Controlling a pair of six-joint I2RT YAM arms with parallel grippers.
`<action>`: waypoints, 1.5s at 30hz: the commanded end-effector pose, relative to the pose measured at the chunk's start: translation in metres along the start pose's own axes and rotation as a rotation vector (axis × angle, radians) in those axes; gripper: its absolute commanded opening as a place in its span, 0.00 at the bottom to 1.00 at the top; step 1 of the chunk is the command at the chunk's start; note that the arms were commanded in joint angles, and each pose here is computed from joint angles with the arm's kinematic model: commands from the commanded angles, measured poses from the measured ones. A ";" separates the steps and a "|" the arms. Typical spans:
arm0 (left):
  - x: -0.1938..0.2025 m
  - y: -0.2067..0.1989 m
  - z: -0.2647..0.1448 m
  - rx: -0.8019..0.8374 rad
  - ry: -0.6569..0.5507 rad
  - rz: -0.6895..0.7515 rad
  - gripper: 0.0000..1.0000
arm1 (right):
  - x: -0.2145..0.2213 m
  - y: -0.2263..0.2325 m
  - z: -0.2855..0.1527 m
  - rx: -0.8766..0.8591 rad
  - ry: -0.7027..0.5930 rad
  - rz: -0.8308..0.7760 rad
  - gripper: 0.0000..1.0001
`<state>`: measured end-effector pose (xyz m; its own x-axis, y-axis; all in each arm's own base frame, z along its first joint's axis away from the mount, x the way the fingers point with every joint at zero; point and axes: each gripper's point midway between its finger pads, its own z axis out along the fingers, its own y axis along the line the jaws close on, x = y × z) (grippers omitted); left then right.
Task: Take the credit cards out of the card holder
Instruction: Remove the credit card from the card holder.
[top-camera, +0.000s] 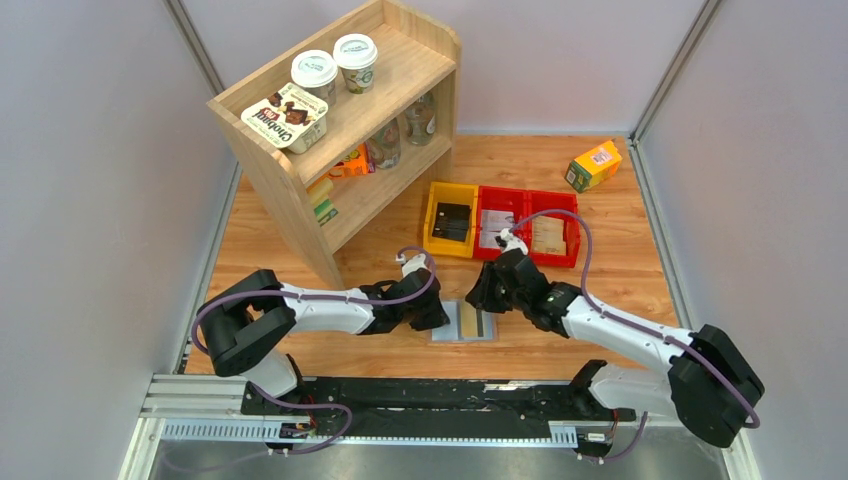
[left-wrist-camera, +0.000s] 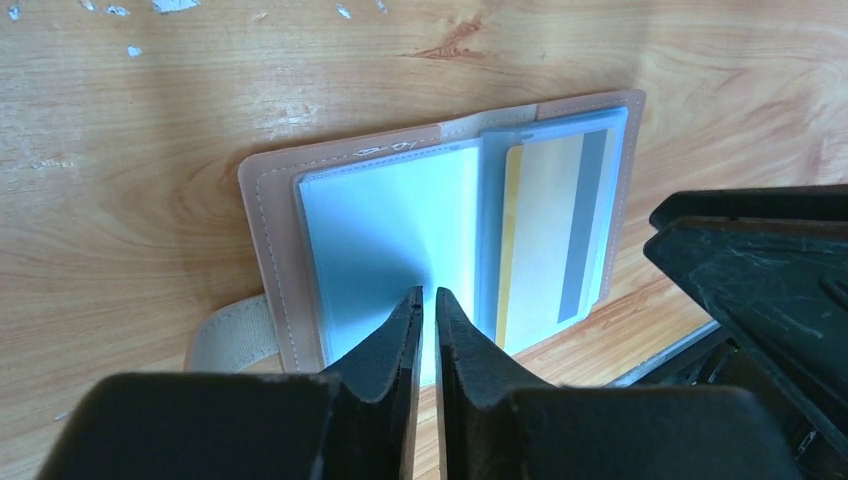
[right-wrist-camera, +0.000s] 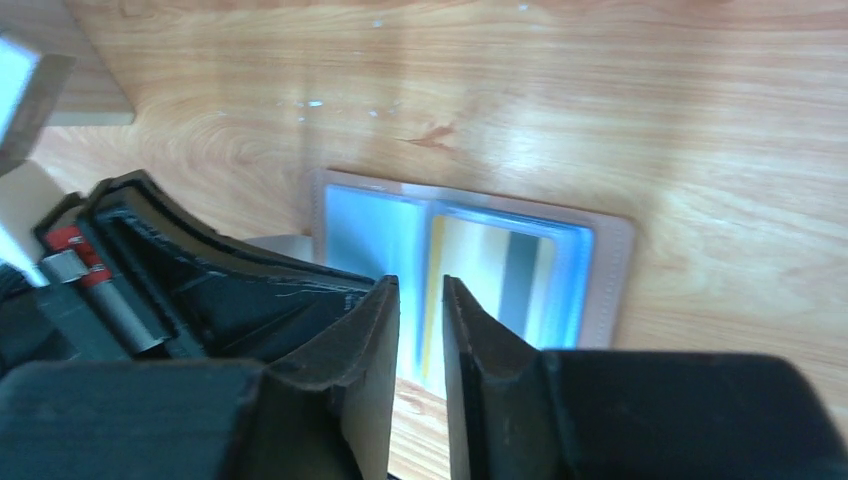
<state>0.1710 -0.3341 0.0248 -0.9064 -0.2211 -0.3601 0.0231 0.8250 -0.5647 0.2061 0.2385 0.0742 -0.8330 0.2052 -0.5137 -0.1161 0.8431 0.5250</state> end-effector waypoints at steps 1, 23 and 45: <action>-0.011 -0.029 -0.004 0.098 -0.031 -0.005 0.18 | 0.005 -0.037 -0.003 0.116 -0.001 0.015 0.28; -0.002 -0.029 0.018 0.173 0.004 -0.125 0.45 | 0.028 -0.051 0.009 0.097 0.117 0.074 0.24; -0.022 -0.065 -0.011 0.461 -0.106 -0.163 0.22 | 0.033 -0.049 0.014 0.084 0.146 0.075 0.21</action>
<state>0.1766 -0.3572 0.0347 -0.8854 -0.3665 -0.2857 0.0132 0.5948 -0.8038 0.1974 0.2080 0.0258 -0.8954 0.2221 -0.3858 0.0024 0.8690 0.4948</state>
